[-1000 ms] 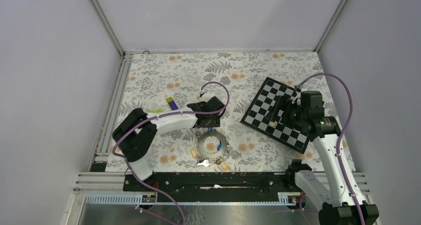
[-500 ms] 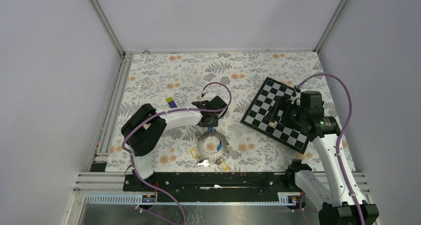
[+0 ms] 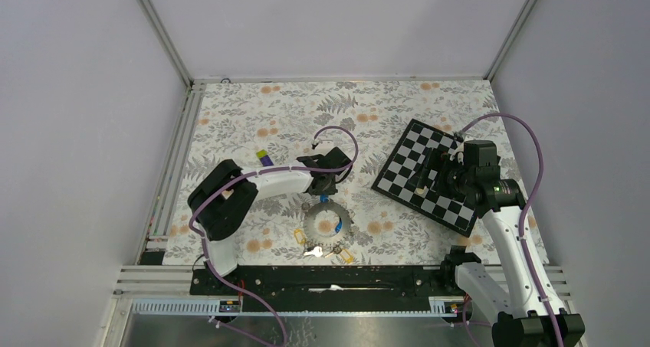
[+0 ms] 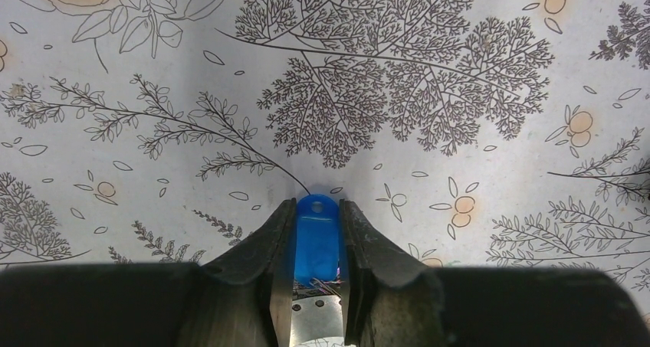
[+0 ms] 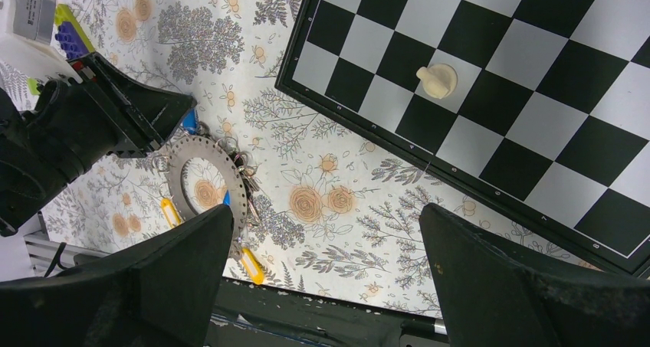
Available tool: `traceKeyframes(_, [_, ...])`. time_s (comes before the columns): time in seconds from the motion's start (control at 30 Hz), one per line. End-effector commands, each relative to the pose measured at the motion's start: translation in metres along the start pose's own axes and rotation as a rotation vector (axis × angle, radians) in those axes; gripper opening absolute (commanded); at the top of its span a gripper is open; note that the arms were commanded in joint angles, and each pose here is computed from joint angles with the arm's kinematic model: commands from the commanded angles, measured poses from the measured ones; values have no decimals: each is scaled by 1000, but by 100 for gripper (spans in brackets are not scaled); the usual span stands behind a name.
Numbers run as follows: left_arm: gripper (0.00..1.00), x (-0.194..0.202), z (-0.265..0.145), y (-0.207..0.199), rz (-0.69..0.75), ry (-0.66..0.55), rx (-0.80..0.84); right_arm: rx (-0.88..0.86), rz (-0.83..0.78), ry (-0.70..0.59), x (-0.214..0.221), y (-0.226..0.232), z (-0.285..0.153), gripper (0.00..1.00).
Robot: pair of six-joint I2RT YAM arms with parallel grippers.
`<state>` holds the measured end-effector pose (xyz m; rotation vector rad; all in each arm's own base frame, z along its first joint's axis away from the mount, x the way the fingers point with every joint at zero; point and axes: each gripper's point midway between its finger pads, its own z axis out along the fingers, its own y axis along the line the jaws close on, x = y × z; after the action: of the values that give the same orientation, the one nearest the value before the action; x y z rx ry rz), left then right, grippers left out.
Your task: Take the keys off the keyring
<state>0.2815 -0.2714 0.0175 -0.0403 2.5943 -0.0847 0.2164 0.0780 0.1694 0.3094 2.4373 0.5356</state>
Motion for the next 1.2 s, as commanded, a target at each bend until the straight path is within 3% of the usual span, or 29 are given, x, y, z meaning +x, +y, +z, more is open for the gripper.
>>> traceKeyframes(0.0, [2, -14, -13, -3, -14, -32, 33, -24, -7, -12, -4, 5, 0, 99])
traceKeyframes(0.17, [3, -35, -35, -12, -23, -81, 87, -97, -9, -20, -10, 20, -3, 99])
traceKeyframes(0.27, [3, -45, -48, -16, -27, -106, 110, -228, -11, -17, -11, 43, -4, 99])
traceKeyframes(0.5, [4, -62, -71, -20, -42, -154, 157, -400, 47, -98, -13, 68, -3, 99])
traceKeyframes(0.77, [4, -68, -86, -24, -56, -168, 199, -518, -30, -137, 24, 117, 28, 99])
traceKeyframes(0.9, [4, -70, -90, -26, -59, -168, 216, -621, -27, -214, 28, 133, 37, 93])
traceKeyframes(1.07, [4, -70, -95, -31, -57, -162, 242, -706, 19, -305, 24, 135, 43, 72])
traceKeyframes(1.17, [4, -72, -98, -32, -58, -167, 249, -734, 34, -309, 26, 138, 48, 69])
